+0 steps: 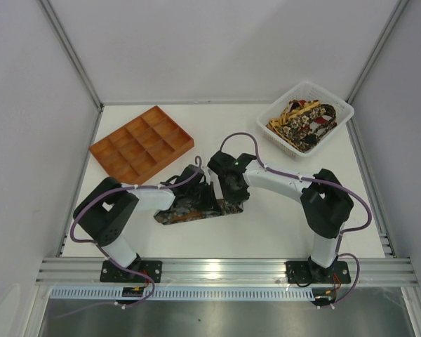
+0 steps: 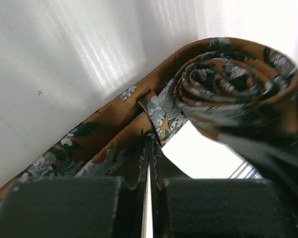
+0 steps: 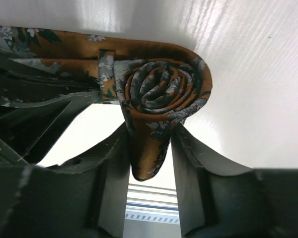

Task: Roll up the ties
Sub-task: Roll the tie

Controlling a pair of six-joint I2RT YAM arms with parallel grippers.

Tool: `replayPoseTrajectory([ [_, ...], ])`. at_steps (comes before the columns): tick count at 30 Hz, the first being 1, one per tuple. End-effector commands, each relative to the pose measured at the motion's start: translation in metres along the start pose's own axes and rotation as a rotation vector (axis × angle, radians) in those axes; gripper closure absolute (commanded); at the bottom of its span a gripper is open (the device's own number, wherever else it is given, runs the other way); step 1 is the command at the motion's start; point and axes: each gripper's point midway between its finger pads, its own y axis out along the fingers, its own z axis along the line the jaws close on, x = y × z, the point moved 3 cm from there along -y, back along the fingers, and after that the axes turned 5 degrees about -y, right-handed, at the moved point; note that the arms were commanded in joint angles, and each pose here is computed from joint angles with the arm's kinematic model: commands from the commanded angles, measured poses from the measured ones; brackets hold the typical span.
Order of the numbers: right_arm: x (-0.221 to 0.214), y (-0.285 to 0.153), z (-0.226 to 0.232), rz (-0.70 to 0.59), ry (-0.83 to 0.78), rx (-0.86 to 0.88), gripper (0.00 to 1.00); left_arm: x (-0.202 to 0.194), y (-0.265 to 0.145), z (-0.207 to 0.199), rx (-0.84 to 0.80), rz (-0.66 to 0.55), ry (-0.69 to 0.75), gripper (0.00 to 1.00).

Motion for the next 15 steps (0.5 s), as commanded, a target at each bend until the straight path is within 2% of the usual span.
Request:
replayPoseTrajectory([
  [1, 0.008, -0.003, 0.012, -0.022, 0.0, 0.002, 0.58, 0.003, 0.001, -0.001, -0.012, -0.023, 0.022, 0.98],
  [8, 0.008, -0.004, 0.02, -0.02, -0.021, 0.027, 0.52, 0.002, 0.003, -0.001, -0.026, -0.014, 0.015, 0.98],
  [10, 0.008, -0.005, 0.024, -0.021, -0.027, 0.051, 0.44, 0.002, 0.003, -0.001, -0.025, -0.015, 0.016, 0.98],
  [15, 0.012, -0.007, 0.033, -0.037, -0.043, 0.117, 0.39, 0.001, 0.004, -0.002, -0.032, -0.01, 0.017, 0.98],
])
